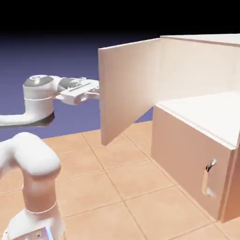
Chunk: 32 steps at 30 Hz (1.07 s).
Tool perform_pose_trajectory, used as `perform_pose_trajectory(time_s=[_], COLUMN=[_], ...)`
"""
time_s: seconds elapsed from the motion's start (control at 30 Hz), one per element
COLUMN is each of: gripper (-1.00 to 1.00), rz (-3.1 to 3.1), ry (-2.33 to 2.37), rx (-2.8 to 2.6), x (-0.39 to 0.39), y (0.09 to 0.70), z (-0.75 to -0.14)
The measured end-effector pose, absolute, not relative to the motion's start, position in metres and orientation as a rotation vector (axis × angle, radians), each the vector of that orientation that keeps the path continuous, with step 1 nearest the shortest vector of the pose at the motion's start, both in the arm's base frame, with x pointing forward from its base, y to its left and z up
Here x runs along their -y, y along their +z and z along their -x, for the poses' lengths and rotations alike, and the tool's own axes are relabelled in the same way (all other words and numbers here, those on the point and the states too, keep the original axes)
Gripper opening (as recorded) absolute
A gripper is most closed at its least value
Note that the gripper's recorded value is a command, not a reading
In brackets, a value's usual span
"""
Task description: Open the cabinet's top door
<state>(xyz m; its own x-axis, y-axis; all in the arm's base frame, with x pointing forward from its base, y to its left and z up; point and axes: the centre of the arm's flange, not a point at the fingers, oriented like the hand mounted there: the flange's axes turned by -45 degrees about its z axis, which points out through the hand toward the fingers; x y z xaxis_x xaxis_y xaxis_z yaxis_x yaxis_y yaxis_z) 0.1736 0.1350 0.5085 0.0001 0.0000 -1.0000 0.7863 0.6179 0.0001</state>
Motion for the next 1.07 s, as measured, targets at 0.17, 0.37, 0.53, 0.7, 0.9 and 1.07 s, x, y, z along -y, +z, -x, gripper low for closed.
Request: perform_pose_trajectory(time_s=[0.17,0.37,0.53,0.7,0.9,1.07], gripper=[-1.00,-1.00,-1.00,-1.00,-1.00,-1.00], rz=[-0.785,-0.887,-0.963,-1.032,-1.108,-1.165], ry=[-0.784,-0.886,-0.962,-1.032,-1.108,-1.165], rx=[-1.425,-1.383,-1.348,-1.312,-1.271,-1.237], x=[-0.183,-0.248,-0.297,-0.343,-0.393,-0.430], y=[0.509,0.509,0.509,0.509,0.509,0.509], z=[-0.158,-0.145,-0.141,-0.142,-0.147,-0.155])
